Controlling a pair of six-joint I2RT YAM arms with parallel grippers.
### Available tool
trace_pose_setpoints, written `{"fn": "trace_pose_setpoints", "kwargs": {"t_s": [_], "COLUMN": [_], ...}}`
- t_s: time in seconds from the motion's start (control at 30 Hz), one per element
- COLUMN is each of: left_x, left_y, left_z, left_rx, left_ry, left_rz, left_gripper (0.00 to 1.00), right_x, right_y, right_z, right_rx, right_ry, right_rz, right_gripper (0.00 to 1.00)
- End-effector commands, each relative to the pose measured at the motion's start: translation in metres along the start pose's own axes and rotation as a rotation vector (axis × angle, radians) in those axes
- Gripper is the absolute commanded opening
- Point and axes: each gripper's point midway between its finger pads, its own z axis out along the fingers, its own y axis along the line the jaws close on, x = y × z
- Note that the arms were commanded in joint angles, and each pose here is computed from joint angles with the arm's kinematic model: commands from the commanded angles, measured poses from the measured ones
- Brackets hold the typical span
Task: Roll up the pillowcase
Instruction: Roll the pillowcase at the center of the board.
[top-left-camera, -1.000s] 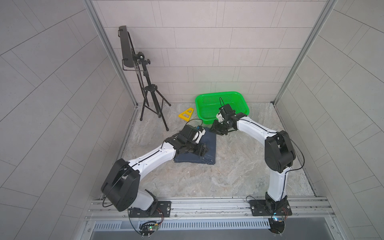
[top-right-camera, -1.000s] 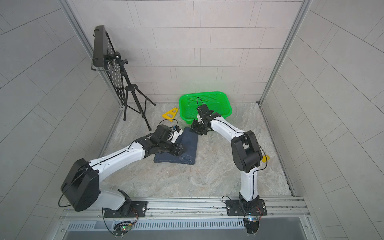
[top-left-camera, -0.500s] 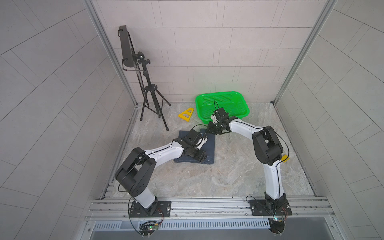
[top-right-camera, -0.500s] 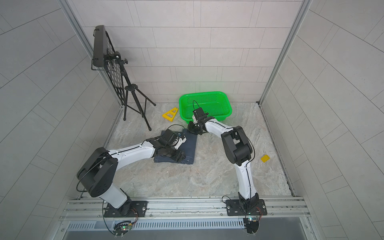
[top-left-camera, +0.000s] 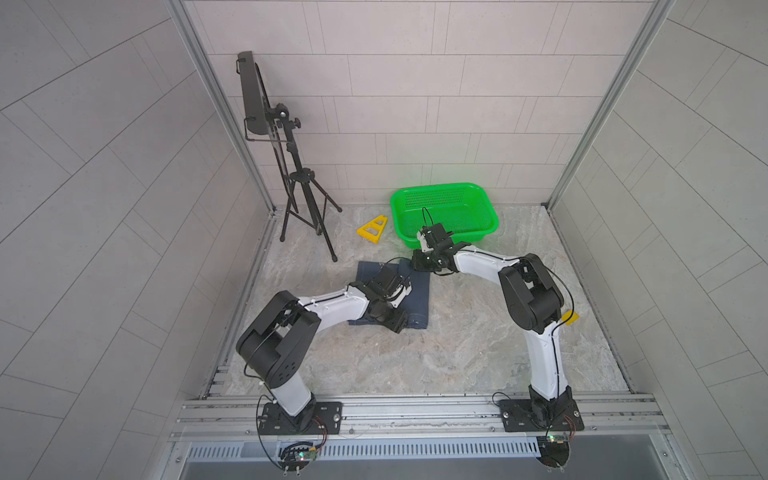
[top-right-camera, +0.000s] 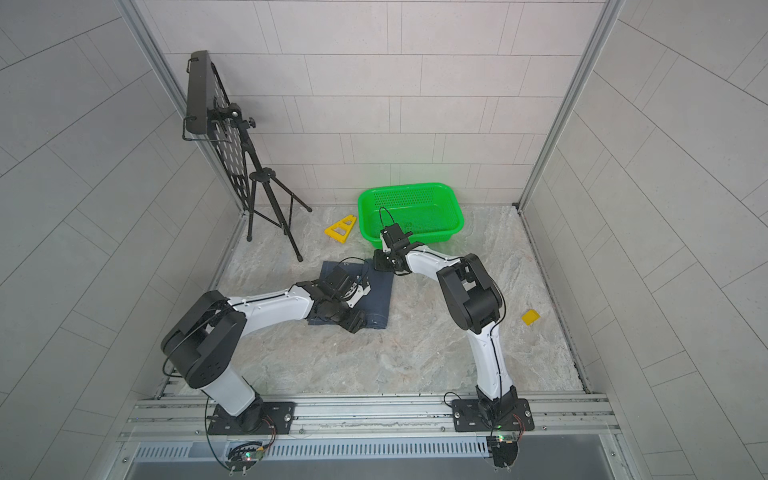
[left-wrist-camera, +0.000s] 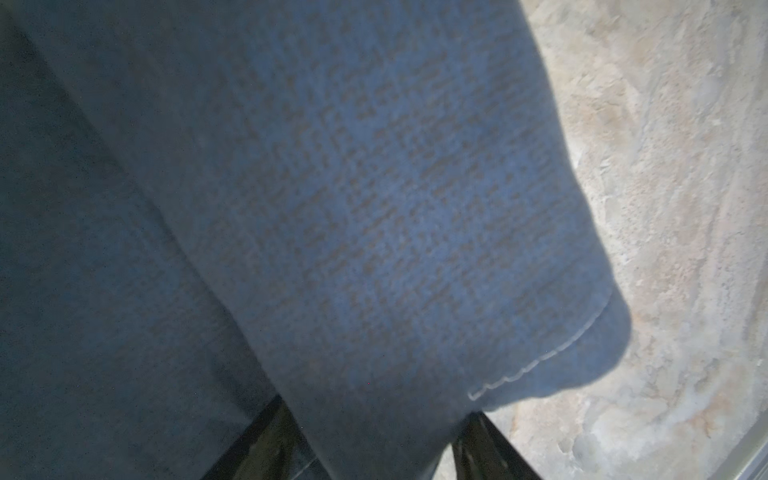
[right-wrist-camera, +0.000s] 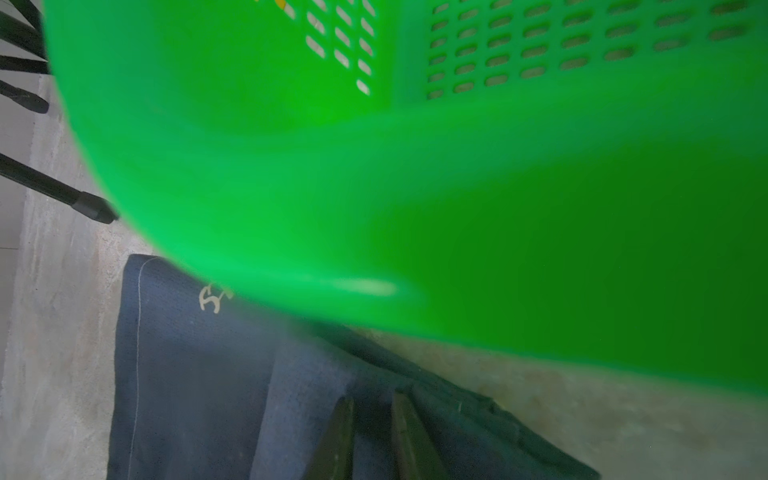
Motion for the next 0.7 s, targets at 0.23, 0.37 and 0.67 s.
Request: {"fn": "trace_pose_setpoints", "kwargs": {"t_s": [0.23,0.37,0.67], "left_x": [-0.021,-0.034,-0.09], "left_y": [-0.018,-0.022,0.018], "left_z": [-0.063,-0.082,-0.053], "left_rx": [0.004,0.002,-0.184], "left_ry": [-0.054,-0.111,-0.225], "left_rz": [0.038,0.041,0.023], "left_gripper": [0.68,0.69,0.66], "right_x": [-0.047,-0.023,0.053], "right_y": [0.038,0.025,-0.003], "right_z": [-0.099,-0.119,-0.116], "right_rx": [-0.088,-0.125,-0.204], "right_ry": [-0.186,-0.151,-0.046], "right_rz": [-0.065,0.043,0.344], "right_gripper": [0.34,0.46,0.57]}}
